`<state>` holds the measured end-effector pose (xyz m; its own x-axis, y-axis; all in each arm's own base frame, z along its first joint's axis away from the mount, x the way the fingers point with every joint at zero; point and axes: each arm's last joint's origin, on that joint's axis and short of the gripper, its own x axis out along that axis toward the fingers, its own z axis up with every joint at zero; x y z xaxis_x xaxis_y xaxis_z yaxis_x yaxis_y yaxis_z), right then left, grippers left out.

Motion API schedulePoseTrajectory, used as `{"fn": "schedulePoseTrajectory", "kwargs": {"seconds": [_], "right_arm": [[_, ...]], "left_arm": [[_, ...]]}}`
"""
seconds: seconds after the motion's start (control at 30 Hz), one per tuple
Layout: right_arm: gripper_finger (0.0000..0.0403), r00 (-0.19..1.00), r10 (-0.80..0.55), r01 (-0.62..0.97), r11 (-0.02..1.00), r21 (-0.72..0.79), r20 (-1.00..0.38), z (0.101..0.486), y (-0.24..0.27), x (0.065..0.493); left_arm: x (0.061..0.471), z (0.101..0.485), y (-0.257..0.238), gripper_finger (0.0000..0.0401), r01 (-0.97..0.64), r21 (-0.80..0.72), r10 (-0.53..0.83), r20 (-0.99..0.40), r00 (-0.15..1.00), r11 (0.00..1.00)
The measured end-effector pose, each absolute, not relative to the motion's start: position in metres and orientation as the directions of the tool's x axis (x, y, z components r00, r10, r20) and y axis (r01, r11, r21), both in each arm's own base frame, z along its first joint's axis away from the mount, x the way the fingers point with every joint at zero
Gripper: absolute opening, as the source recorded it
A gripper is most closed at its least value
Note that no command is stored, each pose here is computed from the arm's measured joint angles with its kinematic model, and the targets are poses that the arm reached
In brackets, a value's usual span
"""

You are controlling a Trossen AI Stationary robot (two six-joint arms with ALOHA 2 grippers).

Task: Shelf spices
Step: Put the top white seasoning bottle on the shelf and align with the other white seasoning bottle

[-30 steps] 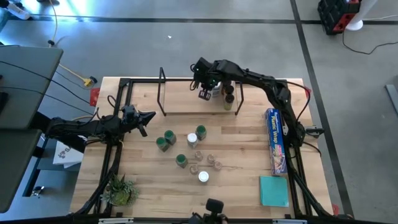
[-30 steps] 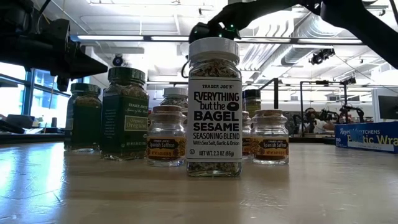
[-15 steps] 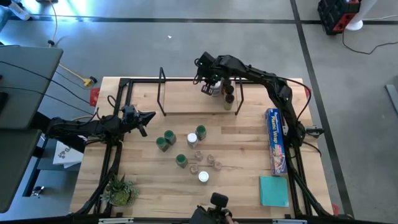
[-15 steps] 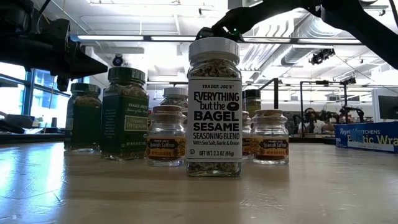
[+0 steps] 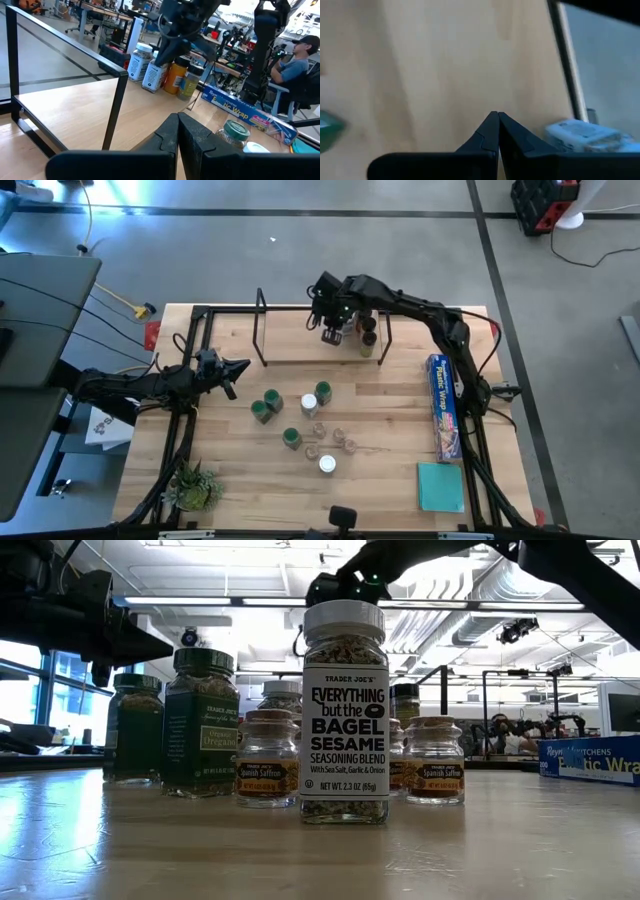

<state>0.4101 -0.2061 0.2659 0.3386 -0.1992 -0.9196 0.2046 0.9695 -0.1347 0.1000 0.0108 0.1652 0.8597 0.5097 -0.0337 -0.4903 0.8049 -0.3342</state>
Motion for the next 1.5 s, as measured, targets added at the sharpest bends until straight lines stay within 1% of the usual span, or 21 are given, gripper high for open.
{"fn": "schedulePoseTrajectory", "kwargs": {"seconds": [0.13, 0.37, 0.53, 0.67, 0.77, 0.83, 0.93, 1.03, 1.13, 1.23, 1.37, 1.5], "right_arm": [[0.0, 0.268, -0.272, 0.276, 0.941, -0.196, -0.924, 0.263, -0.214, 0.405], [0.0, 0.261, -0.285, 0.31, 0.929, -0.199, -0.922, 0.263, -0.226, 0.399], [0.0, 0.279, -0.294, 0.311, 0.928, -0.203, -0.914, 0.266, -0.225, 0.4], [0.0, 0.335, -0.295, 0.278, 0.938, -0.205, -0.895, 0.285, -0.215, 0.398], [0.0, 0.386, -0.314, 0.286, 0.935, -0.211, -0.868, 0.305, -0.208, 0.392], [0.0, 0.406, -0.323, 0.327, 0.925, -0.194, -0.855, 0.318, -0.208, 0.386], [0.0, 0.389, -0.33, 0.427, 0.892, -0.149, -0.86, 0.331, -0.215, 0.368], [0.0, 0.361, -0.261, 0.49, 0.87, -0.056, -0.896, 0.333, -0.223, 0.35], [0.0, 0.347, -0.161, 0.482, 0.876, 0.028, -0.924, 0.327, -0.233, 0.339], [0.0, 0.359, -0.143, 0.472, 0.881, 0.047, -0.922, 0.323, -0.242, 0.337], [0.0, 0.398, -0.087, 0.46, 0.881, 0.116, -0.913, 0.321, -0.248, 0.335], [0.0, 0.396, -0.053, 0.445, 0.884, 0.142, -0.917, 0.313, -0.25, 0.338]], "left_arm": [[0.1, 0.165, 0.011, 0.0005, -0.49, -0.334, 0.51, -0.034, 0.86, 0.805], [0.1, 0.165, 0.011, 0.0005, -0.49, -0.334, 0.51, -0.034, 0.86, 0.805], [0.1, 0.165, 0.011, 0.0005, -0.49, -0.334, 0.51, -0.034, 0.86, 0.805], [0.1, 0.165, 0.011, 0.0005, -0.49, -0.334, 0.509, -0.034, 0.86, 0.805], [0.1, 0.165, 0.011, 0.0005, -0.49, -0.334, 0.509, -0.034, 0.86, 0.805], [0.1, 0.165, 0.011, 0.0005, -0.49, -0.334, 0.51, -0.034, 0.86, 0.805], [0.1, 0.165, 0.011, 0.0005, -0.49, -0.334, 0.51, -0.033, 0.86, 0.805], [0.1, 0.165, 0.011, 0.0005, -0.49, -0.334, 0.509, -0.034, 0.86, 0.805], [0.1, 0.165, 0.011, 0.0005, -0.49, -0.334, 0.509, -0.034, 0.86, 0.805], [0.1, 0.165, 0.011, 0.0005, -0.49, -0.334, 0.51, -0.033, 0.86, 0.805], [0.1, 0.165, 0.011, 0.0005, -0.49, -0.334, 0.51, -0.034, 0.86, 0.805], [0.1, 0.165, 0.011, 0.0005, -0.49, -0.334, 0.509, -0.034, 0.86, 0.805]]}}
